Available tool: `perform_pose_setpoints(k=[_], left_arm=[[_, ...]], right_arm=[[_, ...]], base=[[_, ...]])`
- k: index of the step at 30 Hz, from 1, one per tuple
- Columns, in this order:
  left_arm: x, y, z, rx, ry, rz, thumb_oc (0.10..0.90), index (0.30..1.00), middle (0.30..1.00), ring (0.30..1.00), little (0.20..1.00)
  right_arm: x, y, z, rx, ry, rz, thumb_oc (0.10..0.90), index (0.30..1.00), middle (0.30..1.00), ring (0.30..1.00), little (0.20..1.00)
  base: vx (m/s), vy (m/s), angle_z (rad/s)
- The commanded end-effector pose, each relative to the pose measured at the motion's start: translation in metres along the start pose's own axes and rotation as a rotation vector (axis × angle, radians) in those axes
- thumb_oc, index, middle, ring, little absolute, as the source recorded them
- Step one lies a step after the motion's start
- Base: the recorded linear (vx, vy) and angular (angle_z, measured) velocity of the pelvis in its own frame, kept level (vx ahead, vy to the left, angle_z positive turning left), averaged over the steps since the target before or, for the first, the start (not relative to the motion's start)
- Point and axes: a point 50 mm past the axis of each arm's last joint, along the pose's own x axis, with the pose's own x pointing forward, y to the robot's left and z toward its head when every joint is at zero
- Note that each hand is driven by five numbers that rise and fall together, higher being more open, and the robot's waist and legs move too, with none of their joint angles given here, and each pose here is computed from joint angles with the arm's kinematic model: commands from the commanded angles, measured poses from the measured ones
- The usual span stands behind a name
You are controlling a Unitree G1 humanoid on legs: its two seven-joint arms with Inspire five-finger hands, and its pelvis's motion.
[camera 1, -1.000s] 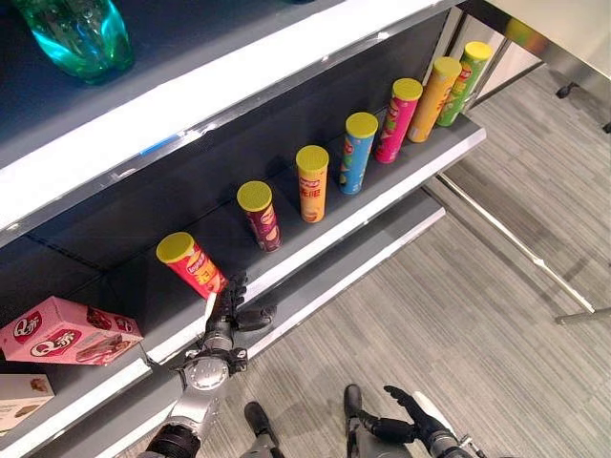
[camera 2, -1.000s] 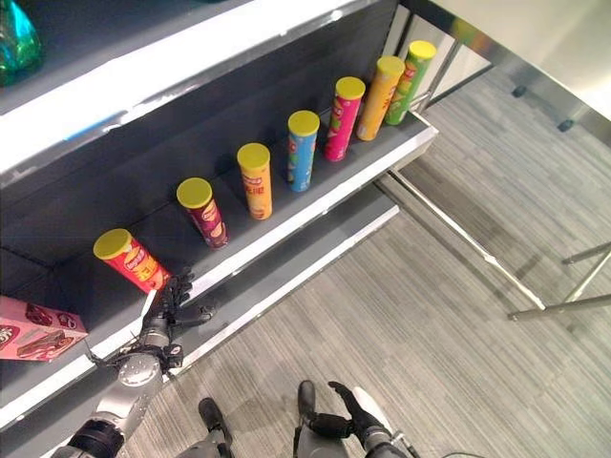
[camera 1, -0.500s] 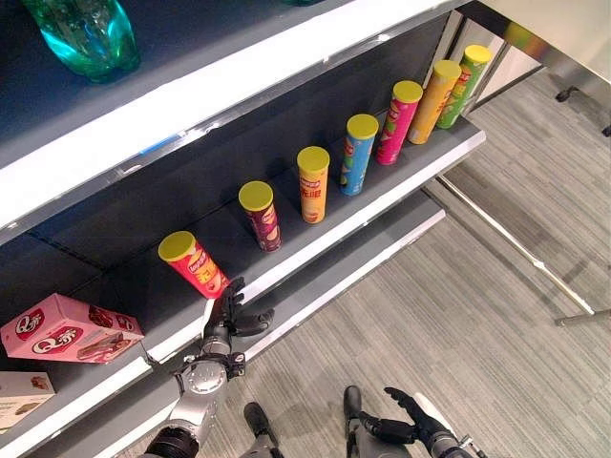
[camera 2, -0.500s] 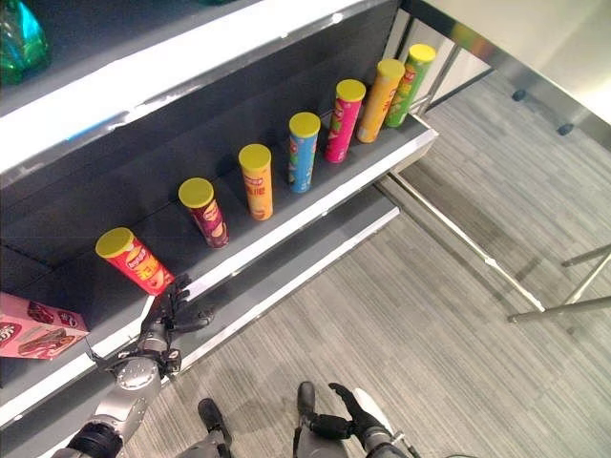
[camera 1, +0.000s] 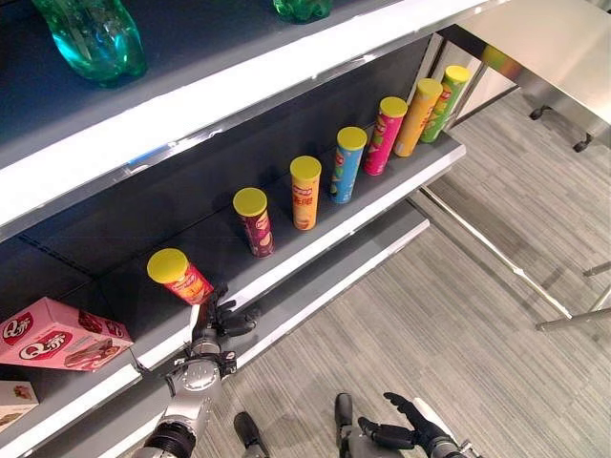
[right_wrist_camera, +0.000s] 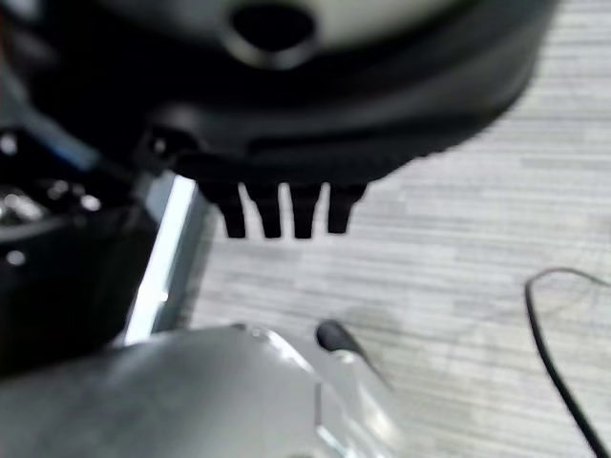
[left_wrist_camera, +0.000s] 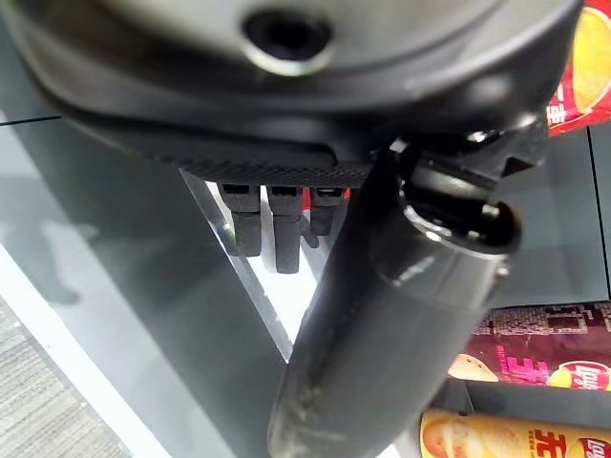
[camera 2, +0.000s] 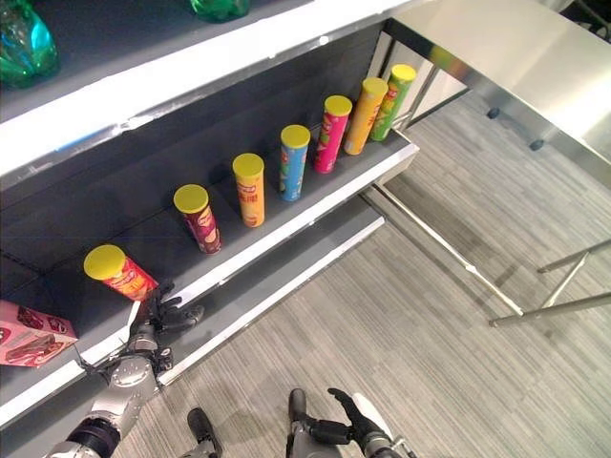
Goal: Put the goods on the table back onto the shelves and tidy them up.
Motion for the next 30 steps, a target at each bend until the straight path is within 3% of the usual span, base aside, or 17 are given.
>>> perform_pose_setpoints(k=[1, 19, 30], left_arm=[[0.021, 0.025, 0.050, -0.097, -0.193, 0.127, 0.800, 0.900, 0.900, 0.900, 0.900], [0.019, 0.029, 0.033, -0.117, -0.118, 0.137, 0.800, 0.900, 0.900, 0.900, 0.900], [0.008, 0.029, 0.029, -0.104, -0.127, 0.060, 0.800, 0.900, 0.900, 0.900, 0.900]], right_arm=[[-0.011, 0.013, -0.005, 0.005, -0.018, 0.039, 0.800, 0.900, 0.900, 0.900, 0.900], [-0.013, 0.014, -0.008, 0.007, -0.005, 0.039, 0.800, 0.900, 0.900, 0.900, 0.900], [-0.013, 0.009, -0.015, 0.013, 0.034, 0.024, 0.800, 0.900, 0.900, 0.900, 0.900]], base=[[0.00, -0.007, -0.04], [0.00, 0.000, 0.00], [0.00, 0.001, 0.00]])
